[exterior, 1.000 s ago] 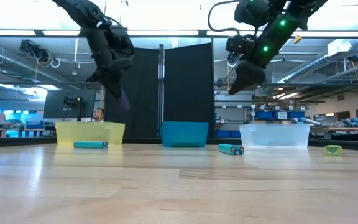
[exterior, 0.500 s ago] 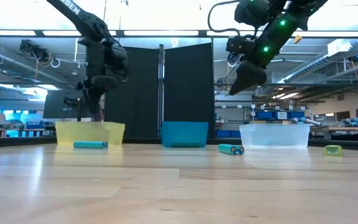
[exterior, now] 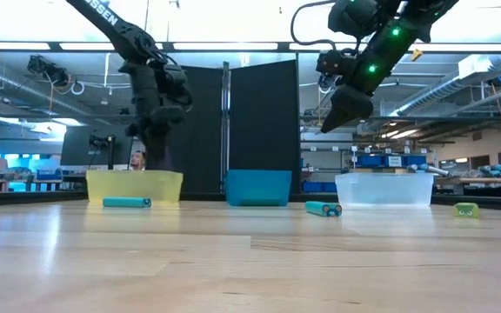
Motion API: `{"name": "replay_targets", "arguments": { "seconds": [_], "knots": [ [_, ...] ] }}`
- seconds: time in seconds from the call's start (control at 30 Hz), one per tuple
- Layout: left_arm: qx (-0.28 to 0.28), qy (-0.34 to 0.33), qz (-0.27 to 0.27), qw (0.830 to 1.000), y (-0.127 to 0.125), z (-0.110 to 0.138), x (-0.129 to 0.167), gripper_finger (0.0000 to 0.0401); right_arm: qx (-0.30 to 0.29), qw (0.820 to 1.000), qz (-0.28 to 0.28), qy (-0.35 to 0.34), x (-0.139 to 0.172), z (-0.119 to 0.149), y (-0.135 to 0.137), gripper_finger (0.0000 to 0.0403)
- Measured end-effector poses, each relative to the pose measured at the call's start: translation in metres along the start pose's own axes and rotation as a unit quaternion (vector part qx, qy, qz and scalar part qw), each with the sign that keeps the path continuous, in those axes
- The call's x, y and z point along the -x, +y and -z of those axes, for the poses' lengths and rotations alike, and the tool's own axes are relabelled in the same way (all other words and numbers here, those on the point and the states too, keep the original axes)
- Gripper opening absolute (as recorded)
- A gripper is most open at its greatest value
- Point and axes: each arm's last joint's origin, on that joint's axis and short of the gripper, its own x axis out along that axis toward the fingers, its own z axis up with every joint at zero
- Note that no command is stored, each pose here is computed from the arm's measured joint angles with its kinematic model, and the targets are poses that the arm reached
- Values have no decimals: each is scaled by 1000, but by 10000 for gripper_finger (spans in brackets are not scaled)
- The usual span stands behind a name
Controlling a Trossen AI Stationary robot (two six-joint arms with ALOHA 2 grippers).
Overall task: Sort blocks
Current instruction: Put the violet block into the yellow bin
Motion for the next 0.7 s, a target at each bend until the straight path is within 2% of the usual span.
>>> {"name": "replay_targets", "arguments": {
  "seconds": [0.13, 0.3, 0.4, 0.5, 0.7],
  "knots": [
    [-4, 6, 7, 1000, -1, -1, 5, 58, 1, 1000, 0, 2, 0, 0, 0, 185],
    [-21, 33, -45, 998, 2, -3, 20, 58, 3, 1000, -1, 5, 0, 1, 0, 186],
    [-21, 38, -43, 998, 2, -3, 22, 58, 3, 1000, -1, 5, 0, 1, 0, 185],
    [-20, 58, -24, 998, 1, -3, 13, 58, 3, 1000, -1, 5, 0, 1, 0, 183],
    [-19, 98, -19, 995, 4, -8, -18, 58, 4, 1000, -1, 6, 0, 1, 0, 184]
  ]
}}
